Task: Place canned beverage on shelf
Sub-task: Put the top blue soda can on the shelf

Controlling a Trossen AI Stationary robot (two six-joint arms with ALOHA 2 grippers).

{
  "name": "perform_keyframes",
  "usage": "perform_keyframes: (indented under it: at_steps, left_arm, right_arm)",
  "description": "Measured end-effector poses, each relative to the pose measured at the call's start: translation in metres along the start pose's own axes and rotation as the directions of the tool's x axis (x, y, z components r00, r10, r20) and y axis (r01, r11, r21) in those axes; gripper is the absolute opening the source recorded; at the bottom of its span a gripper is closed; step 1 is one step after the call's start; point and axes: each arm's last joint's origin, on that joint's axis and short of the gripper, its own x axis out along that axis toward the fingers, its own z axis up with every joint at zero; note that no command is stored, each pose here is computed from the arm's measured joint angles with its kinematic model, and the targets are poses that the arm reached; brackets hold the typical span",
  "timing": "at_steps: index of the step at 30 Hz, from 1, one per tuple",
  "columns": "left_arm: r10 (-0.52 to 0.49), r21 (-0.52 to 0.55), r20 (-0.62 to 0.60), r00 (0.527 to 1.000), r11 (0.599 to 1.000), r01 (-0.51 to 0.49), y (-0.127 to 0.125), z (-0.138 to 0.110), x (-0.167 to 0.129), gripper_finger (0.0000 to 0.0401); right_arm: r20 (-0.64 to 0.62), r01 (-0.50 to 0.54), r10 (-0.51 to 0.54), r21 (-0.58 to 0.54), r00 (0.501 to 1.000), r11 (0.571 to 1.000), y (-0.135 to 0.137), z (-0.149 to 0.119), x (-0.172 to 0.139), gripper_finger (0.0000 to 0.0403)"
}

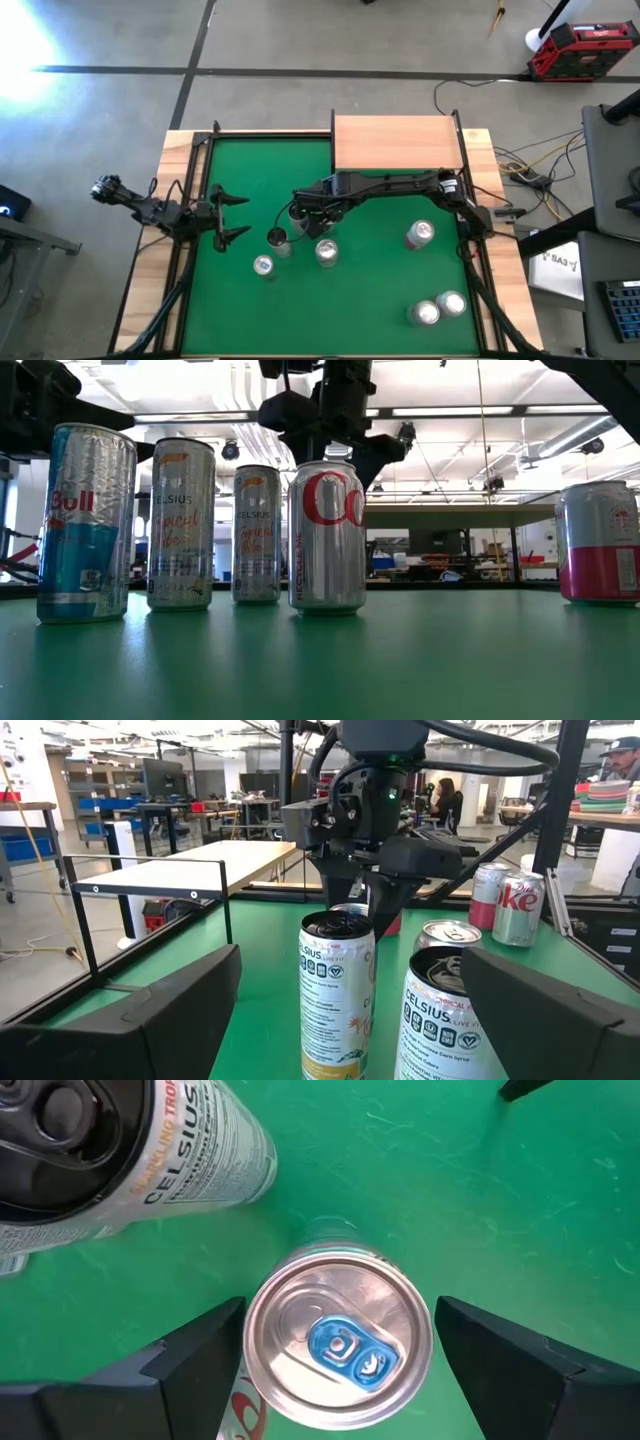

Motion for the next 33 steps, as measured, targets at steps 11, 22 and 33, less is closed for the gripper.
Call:
perform_keyframes:
  at_steps: [11,22,33]
  left_arm:
    - [0.0,0.0,0.0,1.0,1.0,0.0,0.0,0.0,0.0,0.0361]
    - [0.0,0.0,0.0,1.0,1.0,0.0,0.0,0.0,0.0,0.0361]
    - [0.0,0.0,0.0,1.0,1.0,0.0,0.0,0.0,0.0,0.0361]
  right_arm:
    - [0.004,-0.005,0.005,0.001,1.0,1.0,0.001,0.0,0.005,0.0308]
    - [0.005,0.0,-0.001,0.039,1.0,0.999,0.0,0.0,0.006,0.0236]
    - [-0.038,0.092,-0.086,0.173,0.996,0.981,-0.015,0.0,-0.001,0.0234]
